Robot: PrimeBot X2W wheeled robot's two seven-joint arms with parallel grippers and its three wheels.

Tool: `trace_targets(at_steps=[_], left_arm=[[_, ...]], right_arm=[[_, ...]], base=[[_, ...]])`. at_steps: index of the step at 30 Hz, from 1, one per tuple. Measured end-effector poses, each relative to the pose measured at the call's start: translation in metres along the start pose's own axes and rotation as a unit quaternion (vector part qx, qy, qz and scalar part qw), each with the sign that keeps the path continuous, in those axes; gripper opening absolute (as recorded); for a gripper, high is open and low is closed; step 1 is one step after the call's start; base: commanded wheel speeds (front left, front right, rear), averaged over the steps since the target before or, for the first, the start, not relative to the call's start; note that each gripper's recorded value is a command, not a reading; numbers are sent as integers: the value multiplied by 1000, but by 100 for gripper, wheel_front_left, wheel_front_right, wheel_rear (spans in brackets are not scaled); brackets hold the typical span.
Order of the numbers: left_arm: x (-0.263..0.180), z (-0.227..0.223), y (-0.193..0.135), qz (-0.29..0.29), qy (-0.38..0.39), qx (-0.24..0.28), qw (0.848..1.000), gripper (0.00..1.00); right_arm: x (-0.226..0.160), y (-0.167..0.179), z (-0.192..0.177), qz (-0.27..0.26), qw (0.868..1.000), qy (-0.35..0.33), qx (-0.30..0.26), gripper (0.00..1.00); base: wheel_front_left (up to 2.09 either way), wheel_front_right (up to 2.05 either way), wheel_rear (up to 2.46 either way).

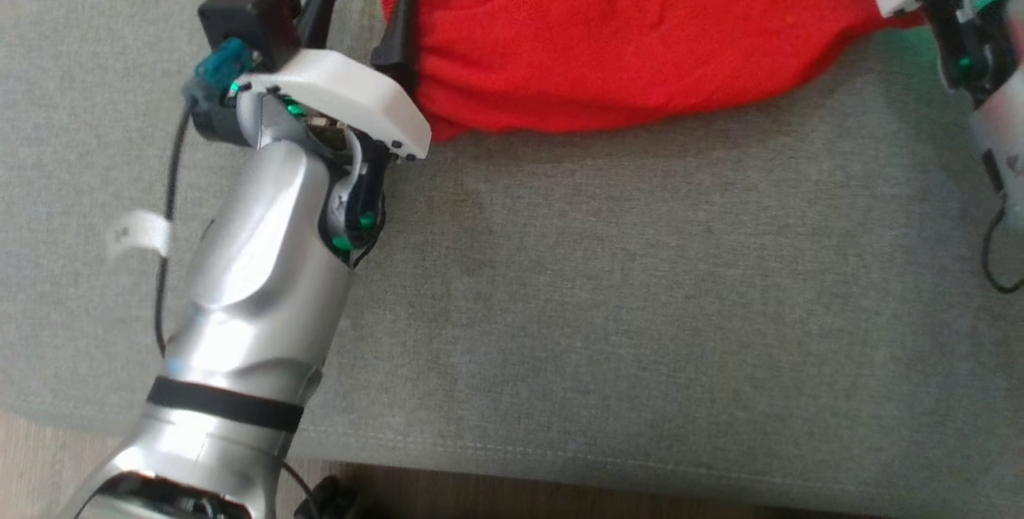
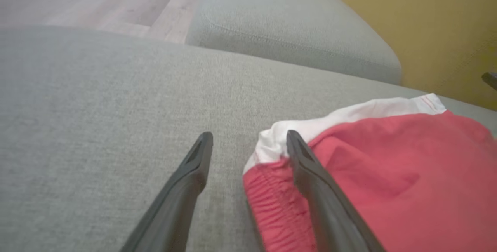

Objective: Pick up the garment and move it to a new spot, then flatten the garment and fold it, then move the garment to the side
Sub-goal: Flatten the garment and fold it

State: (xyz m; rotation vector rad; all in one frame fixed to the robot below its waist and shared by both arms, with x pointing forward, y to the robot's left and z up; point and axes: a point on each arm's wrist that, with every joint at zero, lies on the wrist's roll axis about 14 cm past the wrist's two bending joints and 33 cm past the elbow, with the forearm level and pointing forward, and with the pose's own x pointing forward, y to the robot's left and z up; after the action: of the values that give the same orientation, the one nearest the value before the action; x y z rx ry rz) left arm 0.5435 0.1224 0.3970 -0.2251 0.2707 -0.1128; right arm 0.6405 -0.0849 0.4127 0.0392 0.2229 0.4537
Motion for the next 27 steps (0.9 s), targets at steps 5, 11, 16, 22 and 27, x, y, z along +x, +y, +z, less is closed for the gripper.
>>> trace_targets(at_steps=[5,11,16,22,27], left_arm=[[-6,18,-7,11,-51,34,998,100],[-22,50,-10,23,-115,70,991,100],[-39,88,-22,15,-180,83,980,100],[-63,85,-26,15,-184,87,979,100],[-80,72,-32,8,-170,88,981,100]], right_arm=[[-16,-8,18,-17,999,-43,6,100],[-53,-23,44,-49,994,-98,2,100],[-95,-15,44,-70,990,-125,10,100],[-145,-11,34,-103,986,-128,14,100],[-181,-3,32,-124,985,-121,18,100]], base=[[0,0,0],[0,0,0],[0,0,0],[0,0,0],[0,0,0]])
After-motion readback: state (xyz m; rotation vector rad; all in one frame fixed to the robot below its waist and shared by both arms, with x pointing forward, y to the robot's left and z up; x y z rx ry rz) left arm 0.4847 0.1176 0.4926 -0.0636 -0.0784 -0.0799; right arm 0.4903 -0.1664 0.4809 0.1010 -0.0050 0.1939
